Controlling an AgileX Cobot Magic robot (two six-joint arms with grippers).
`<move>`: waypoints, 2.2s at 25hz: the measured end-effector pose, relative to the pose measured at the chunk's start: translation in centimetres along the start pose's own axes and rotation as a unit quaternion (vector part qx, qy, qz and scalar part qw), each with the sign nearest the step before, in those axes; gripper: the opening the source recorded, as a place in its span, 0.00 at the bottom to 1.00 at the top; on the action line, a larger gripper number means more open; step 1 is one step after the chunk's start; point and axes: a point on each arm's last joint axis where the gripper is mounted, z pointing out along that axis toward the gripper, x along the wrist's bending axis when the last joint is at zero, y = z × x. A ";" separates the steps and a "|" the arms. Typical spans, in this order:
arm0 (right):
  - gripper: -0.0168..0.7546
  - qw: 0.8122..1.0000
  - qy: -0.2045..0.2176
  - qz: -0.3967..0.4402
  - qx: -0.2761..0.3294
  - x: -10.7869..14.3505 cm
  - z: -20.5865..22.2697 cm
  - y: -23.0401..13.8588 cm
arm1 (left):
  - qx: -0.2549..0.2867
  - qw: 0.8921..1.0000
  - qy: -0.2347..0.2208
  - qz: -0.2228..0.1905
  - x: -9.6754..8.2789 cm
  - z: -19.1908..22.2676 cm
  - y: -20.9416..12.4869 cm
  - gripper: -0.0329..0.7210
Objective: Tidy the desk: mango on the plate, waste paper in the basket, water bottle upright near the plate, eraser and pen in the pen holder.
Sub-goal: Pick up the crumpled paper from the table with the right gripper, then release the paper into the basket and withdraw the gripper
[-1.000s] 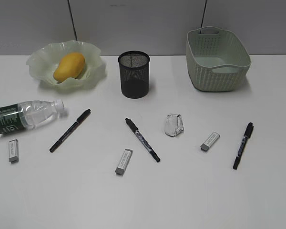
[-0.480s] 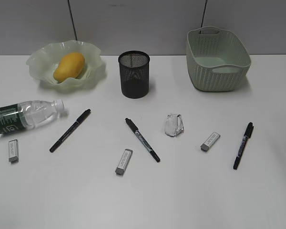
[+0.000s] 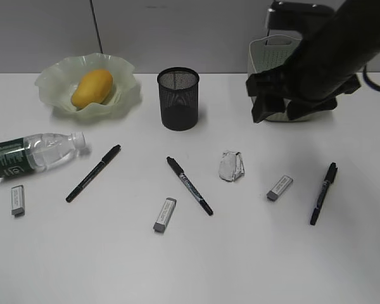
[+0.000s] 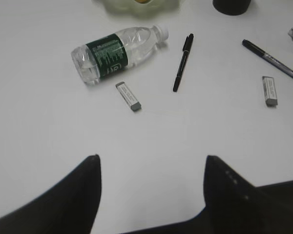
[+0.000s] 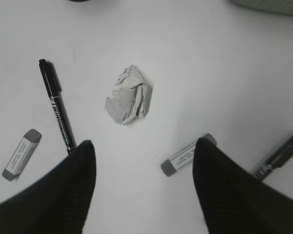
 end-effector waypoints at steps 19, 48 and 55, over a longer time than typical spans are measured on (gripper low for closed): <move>0.79 0.991 -0.002 0.040 0.125 0.9 13.7 1.8 | -0.080 0.997 -0.001 0.005 -0.1 -2.1 -1.5 0.71; 0.32 0.994 0.000 -0.030 0.103 1.9 10.4 5.8 | -0.080 0.997 -0.001 0.005 -0.1 -2.1 -1.5 0.68; 0.32 0.999 -0.037 -0.033 0.008 -1.1 5.3 11.7 | -0.079 0.997 -0.001 0.005 -0.1 -2.0 -1.5 0.67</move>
